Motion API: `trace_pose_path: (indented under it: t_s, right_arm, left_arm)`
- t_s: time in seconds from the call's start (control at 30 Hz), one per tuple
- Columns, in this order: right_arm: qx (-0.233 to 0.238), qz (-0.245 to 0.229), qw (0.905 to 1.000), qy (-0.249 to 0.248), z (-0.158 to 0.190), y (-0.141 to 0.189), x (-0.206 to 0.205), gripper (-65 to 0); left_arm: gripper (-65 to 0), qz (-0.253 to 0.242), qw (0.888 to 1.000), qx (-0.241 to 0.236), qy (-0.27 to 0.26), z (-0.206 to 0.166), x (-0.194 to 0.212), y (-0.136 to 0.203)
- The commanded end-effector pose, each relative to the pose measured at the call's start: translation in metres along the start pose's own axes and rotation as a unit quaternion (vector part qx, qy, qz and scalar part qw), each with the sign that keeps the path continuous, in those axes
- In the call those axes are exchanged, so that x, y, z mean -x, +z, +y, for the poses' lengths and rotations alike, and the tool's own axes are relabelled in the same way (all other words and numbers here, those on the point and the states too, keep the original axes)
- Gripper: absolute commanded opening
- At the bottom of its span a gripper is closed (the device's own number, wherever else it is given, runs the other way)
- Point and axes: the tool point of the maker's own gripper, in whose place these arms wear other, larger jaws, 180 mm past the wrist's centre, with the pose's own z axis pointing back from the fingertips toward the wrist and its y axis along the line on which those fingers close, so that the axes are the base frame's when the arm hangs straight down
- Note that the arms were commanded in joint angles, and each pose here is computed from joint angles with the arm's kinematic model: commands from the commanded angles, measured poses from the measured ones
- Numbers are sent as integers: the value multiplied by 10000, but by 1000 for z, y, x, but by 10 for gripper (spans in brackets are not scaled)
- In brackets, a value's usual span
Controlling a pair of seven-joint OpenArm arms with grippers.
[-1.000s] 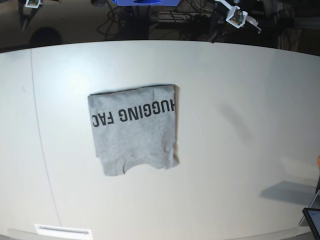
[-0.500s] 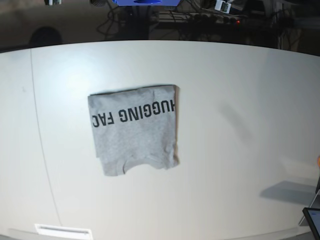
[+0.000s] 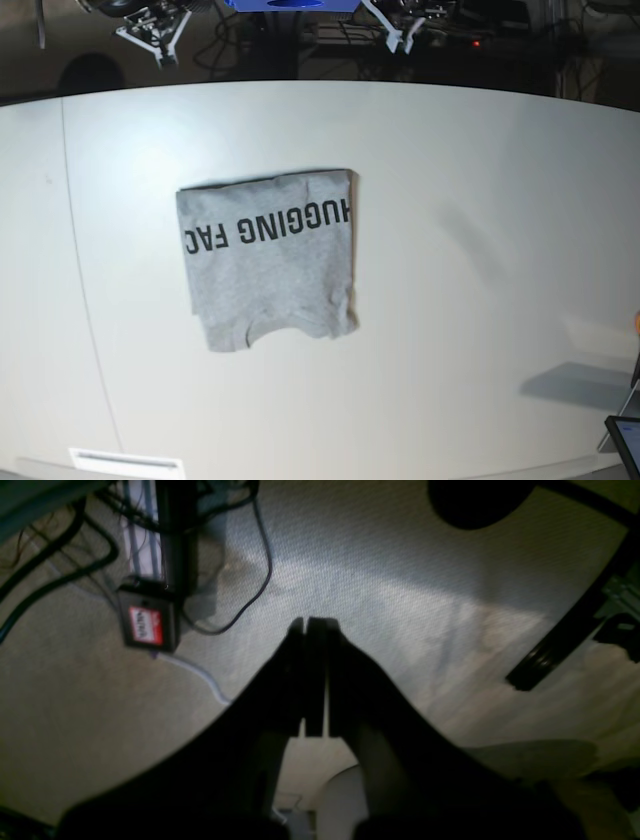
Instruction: Fold the T-shirt properly
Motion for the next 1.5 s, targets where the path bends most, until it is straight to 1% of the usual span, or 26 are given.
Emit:
trace_pose_path:
  t_s: [0.0, 0.03, 0.13, 0.23, 0.33, 0.5, 0.57, 0.9, 1.0, 1.13, 1.3, 1.4, 1.47]
  right_arm:
    - [46, -174, 9998, 4, -6, 0, -14, -641]
    - [54, -311, 9995, 1, -7, 0, -22, -641]
    - [-87, -680, 9976, -36, 12, 1, -38, -641]
    - [-273, -869, 9958, -93, 37, 3, -49, -641]
    - [-390, -867, 9954, -113, 55, 5, -49, -641]
    - [-445, -744, 9962, -119, 64, 6, -33, -641]
    - [-452, -713, 9964, -124, 65, 6, -27, -641]
    - [-434, -692, 9966, -119, 63, 6, -24, -641]
    - [-434, -692, 9966, -119, 63, 6, -24, -641]
    - [-434, -677, 9967, -118, 63, 6, -23, -641]
    - [-429, -783, 9959, -117, 62, 6, -32, -644]
    - [-431, -1043, 9935, -137, 62, 8, -42, -641]
    - [-429, -1127, 9926, -141, 62, 8, -44, -641]
  left_arm:
    - [-611, 29, 9999, -91, -59, 5, 1, 1]
    - [-611, 5, 9998, -176, -79, 6, 0, 0]
    - [-611, -64, 9999, -30, -126, -13, -9, -5]
    - [-611, -68, 9999, 24, -136, -20, -10, -7]
    - [-611, -76, 9999, 63, -133, -25, -11, -8]
    - [-611, -114, 9998, 63, -141, -25, -16, -8]
    - [-610, -116, 9998, 48, -133, -25, -16, -8]
    - [-606, -155, 9999, 28, -55, -25, -19, -8]
    - [-606, -202, 9998, 31, -61, -25, -27, -8]
    - [-606, -216, 9998, 30, -42, -25, -29, -8]
    - [-606, -208, 9998, 37, -42, -26, -29, -9]
    - [-606, -248, 9997, 37, -36, -26, -31, -8]
    - [-606, -251, 9997, 37, -28, -26, -31, -8]
